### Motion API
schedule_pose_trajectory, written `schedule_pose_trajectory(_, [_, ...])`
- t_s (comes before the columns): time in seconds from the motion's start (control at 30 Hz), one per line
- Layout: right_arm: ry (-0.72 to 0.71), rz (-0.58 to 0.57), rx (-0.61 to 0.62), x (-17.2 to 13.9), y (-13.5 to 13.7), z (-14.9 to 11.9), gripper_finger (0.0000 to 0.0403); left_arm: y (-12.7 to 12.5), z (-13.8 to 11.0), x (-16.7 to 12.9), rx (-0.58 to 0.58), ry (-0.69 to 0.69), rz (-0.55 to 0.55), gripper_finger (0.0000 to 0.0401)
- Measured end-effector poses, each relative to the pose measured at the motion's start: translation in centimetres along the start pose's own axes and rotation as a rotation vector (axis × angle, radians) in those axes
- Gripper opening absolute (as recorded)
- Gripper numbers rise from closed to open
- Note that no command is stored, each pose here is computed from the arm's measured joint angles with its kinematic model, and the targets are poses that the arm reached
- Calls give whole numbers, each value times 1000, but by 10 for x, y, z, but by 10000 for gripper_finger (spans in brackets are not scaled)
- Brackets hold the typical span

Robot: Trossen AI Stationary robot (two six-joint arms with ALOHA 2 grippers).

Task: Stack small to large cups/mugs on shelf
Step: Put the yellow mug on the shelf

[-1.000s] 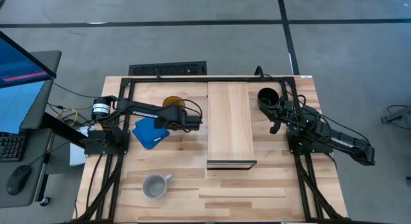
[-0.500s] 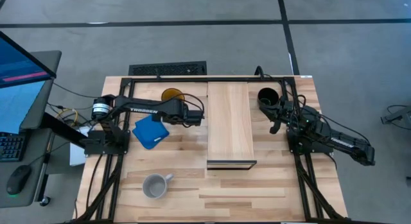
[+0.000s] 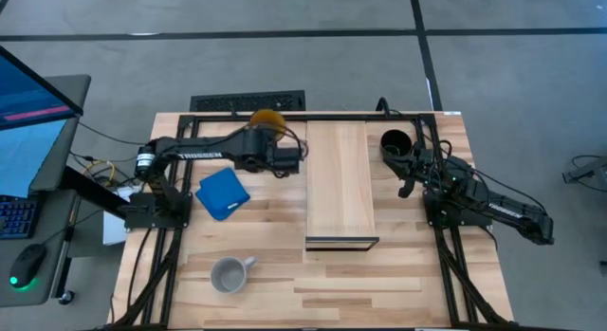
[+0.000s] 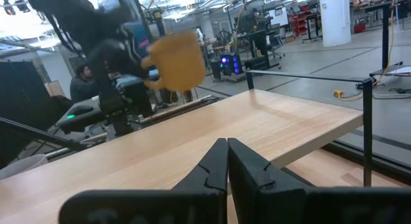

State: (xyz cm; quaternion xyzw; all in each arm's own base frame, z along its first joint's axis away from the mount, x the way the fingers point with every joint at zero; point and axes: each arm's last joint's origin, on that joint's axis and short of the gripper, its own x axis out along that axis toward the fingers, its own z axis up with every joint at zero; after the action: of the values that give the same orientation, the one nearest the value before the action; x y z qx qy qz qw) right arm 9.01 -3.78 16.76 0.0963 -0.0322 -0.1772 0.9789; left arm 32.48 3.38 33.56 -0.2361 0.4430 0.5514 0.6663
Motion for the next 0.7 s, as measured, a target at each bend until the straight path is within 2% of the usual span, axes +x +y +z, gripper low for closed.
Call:
schedule_pose_trajectory(0.2, [0, 0, 20, 0, 0, 0, 33, -1, 26, -22, 132, -44, -185, 81])
schedule_pose_trajectory(0.33, [0, 0, 106, 0, 0, 0, 33, 2, 43, -30, 235, -72, -277, 81])
schedule_pose_trajectory(0.7, [0, 1, 268, 0, 0, 0, 33, 18, 93, -18, 471, -146, -552, 81])
